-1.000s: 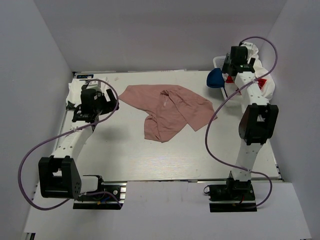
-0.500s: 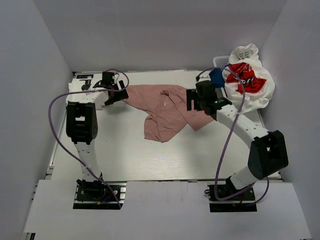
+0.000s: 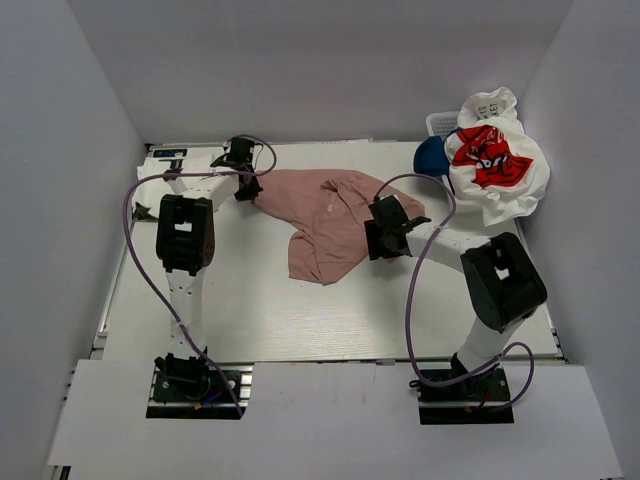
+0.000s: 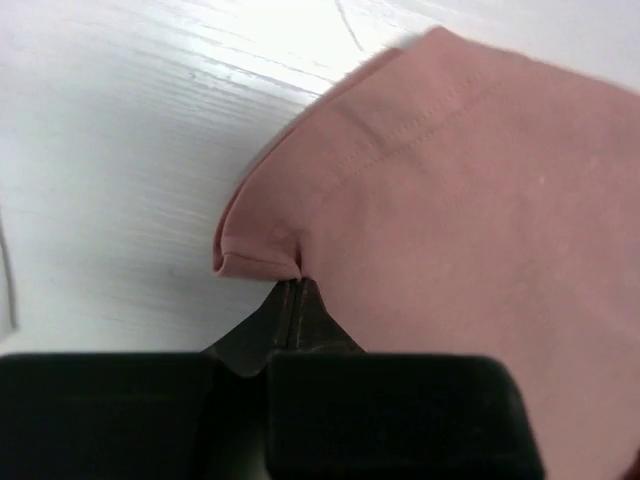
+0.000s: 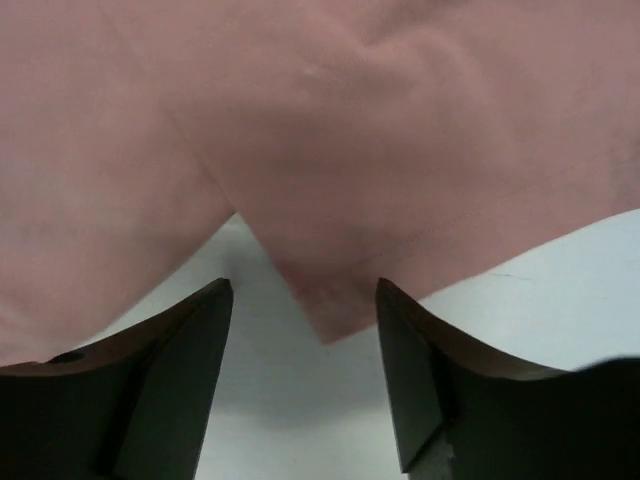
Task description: Fold and stack the t-shirts
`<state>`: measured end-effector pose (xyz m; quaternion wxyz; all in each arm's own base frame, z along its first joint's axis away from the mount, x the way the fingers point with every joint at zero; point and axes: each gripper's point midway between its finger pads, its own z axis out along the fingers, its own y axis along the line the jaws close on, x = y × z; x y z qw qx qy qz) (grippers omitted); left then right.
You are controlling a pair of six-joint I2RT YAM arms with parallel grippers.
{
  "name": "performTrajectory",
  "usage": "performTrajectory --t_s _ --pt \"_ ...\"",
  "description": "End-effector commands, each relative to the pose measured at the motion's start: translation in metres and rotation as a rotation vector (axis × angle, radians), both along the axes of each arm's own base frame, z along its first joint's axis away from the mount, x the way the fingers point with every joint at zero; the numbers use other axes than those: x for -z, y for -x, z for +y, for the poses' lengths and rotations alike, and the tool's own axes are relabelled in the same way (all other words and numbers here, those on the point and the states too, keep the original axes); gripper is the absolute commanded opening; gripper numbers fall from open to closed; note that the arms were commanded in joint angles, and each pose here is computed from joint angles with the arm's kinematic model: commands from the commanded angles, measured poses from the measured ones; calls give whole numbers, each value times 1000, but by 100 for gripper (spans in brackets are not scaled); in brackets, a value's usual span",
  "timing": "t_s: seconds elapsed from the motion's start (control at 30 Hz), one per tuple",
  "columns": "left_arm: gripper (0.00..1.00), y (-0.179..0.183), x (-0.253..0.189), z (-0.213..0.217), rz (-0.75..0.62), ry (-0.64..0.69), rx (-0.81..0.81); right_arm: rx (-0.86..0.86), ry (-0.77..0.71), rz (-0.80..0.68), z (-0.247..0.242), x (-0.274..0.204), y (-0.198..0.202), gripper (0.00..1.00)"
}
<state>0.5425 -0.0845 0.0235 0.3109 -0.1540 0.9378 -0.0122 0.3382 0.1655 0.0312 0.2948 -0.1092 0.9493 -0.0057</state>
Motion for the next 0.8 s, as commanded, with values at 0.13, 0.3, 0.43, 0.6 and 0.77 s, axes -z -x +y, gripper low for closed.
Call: performTrajectory --t_s 0.13,0.3,0.43,0.6,0.77 --pt "0 11 -16 19 -3 -78 -52 174 74 -39 -21 16 -21 8" --pt "0 16 -99 23 -141 -97 -57 295 10 -323 -34 -87 -51 0" --pt "0 50 -180 28 -305 -101 -73 360 -95 -635 -54 -206 -52 0" --pt "0 111 -286 43 -563 -52 -99 418 -213 -943 -92 -331 -11 0" --pt "0 199 -384 70 -814 1 -177 472 -308 -1199 -137 -430 49 0"
